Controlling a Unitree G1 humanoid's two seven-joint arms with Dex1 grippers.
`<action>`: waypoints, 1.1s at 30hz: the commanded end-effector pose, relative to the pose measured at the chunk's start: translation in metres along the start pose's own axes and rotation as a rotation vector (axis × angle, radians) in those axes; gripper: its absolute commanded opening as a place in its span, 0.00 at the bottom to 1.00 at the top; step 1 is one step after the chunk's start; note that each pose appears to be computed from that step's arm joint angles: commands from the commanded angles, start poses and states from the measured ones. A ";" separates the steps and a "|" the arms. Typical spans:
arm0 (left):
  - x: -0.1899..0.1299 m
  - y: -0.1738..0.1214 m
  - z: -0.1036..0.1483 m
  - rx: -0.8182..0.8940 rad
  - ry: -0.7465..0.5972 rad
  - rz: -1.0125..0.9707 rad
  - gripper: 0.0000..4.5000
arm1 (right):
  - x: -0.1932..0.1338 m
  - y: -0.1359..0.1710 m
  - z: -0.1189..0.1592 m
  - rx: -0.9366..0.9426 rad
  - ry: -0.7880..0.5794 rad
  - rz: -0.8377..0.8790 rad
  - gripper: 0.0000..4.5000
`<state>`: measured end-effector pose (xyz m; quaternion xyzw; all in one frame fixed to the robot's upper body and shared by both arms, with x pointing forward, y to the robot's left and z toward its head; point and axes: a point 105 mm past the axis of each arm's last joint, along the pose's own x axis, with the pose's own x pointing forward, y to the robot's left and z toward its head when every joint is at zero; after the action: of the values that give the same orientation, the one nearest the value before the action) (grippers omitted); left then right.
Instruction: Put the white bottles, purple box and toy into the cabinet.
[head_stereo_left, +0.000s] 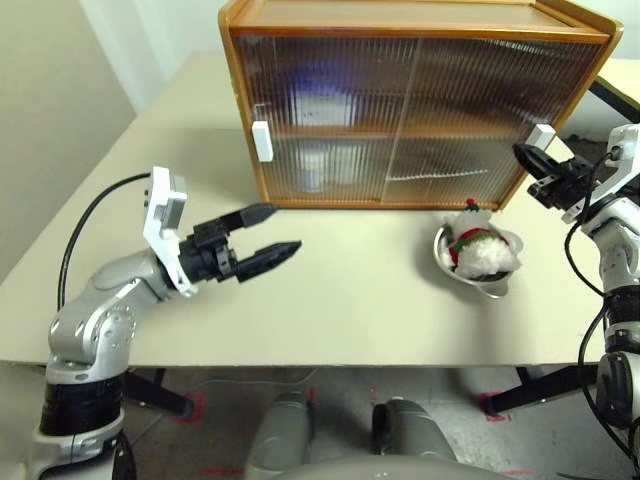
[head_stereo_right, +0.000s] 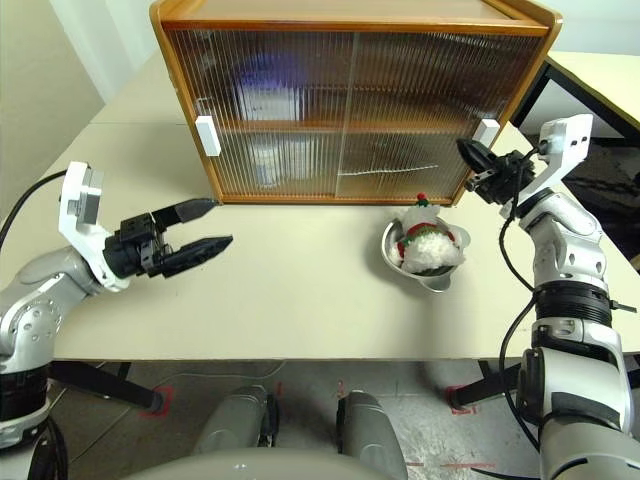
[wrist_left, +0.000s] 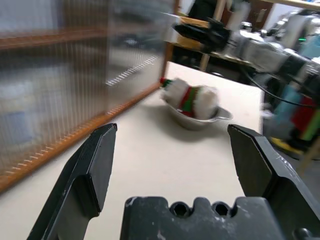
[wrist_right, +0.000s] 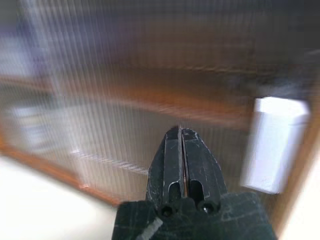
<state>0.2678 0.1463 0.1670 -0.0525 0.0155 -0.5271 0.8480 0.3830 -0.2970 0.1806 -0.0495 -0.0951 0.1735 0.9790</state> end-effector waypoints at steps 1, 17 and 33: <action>0.001 -0.008 0.000 -0.008 0.003 -0.039 1.00 | -0.002 -0.014 0.009 -0.048 -0.016 -0.050 0.01; 0.003 -0.008 -0.009 -0.013 0.022 -0.050 1.00 | -0.012 -0.036 0.006 -0.095 0.023 -0.153 0.01; -0.002 -0.009 -0.005 0.012 0.019 -0.040 1.00 | 0.010 -0.018 -0.007 -0.056 0.063 -0.088 0.01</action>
<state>0.2616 0.1433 0.1628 -0.0481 0.0201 -0.5434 0.8378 0.3964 -0.3195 0.1781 -0.0740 -0.0741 0.1090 0.9885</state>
